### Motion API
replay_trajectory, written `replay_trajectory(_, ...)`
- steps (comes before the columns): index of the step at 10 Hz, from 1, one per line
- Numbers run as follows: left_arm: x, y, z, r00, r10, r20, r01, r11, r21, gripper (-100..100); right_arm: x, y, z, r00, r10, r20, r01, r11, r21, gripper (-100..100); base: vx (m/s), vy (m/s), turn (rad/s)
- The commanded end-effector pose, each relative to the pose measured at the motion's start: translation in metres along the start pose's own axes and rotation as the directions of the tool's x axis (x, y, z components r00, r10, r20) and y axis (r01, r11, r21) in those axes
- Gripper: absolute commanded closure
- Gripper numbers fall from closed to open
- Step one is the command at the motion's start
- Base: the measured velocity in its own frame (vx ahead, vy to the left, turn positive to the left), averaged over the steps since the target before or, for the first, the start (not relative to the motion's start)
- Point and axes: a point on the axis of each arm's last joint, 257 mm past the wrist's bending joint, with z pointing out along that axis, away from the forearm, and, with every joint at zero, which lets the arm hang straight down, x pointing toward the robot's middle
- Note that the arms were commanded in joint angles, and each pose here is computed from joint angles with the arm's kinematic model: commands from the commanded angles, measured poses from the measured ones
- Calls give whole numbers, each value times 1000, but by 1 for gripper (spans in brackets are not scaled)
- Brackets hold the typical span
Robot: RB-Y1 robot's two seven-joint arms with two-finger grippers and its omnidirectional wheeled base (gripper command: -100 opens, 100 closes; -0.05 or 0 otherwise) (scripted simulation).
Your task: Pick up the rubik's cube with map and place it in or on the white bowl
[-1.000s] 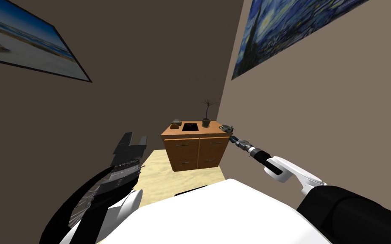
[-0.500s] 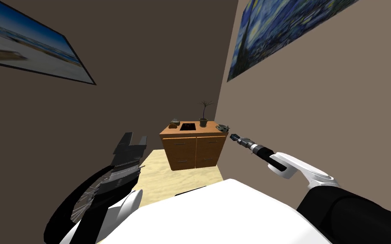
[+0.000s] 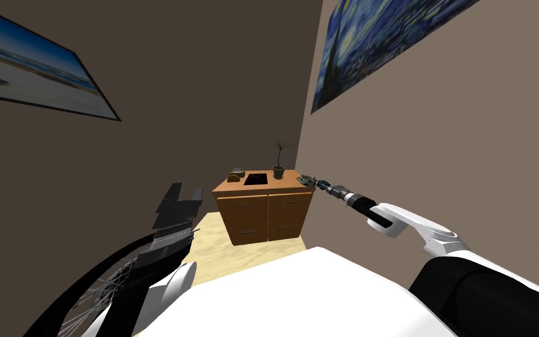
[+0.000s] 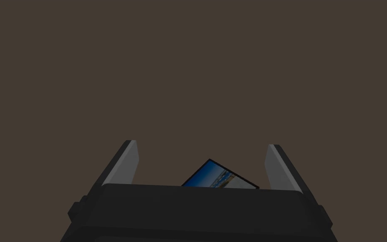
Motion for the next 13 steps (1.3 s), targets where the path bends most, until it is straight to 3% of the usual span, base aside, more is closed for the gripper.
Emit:
replay_trajectory(1,0,0,0,1000,0,0,0,1000,0,0,-8,0,4,1000,-18,8,18,1000,4,100,216,-5,15)
replay_trajectory(5,0,0,0,1000,0,0,0,1000,0,0,-31,-1,14,997,-65,27,65,998,24,100,238,-43,33)
replay_trajectory(8,0,0,0,1000,0,0,0,1000,0,0,-35,-1,17,997,-75,30,75,997,29,100,146,-55,22)
replay_trajectory(9,0,0,0,1000,0,0,0,1000,0,0,-36,-2,17,996,-79,32,78,996,32,-100,17,-7,4)
replay_trajectory(13,0,0,0,1000,0,0,0,1000,0,0,-37,-2,17,996,-79,32,78,996,32,-100,2,-1,0)
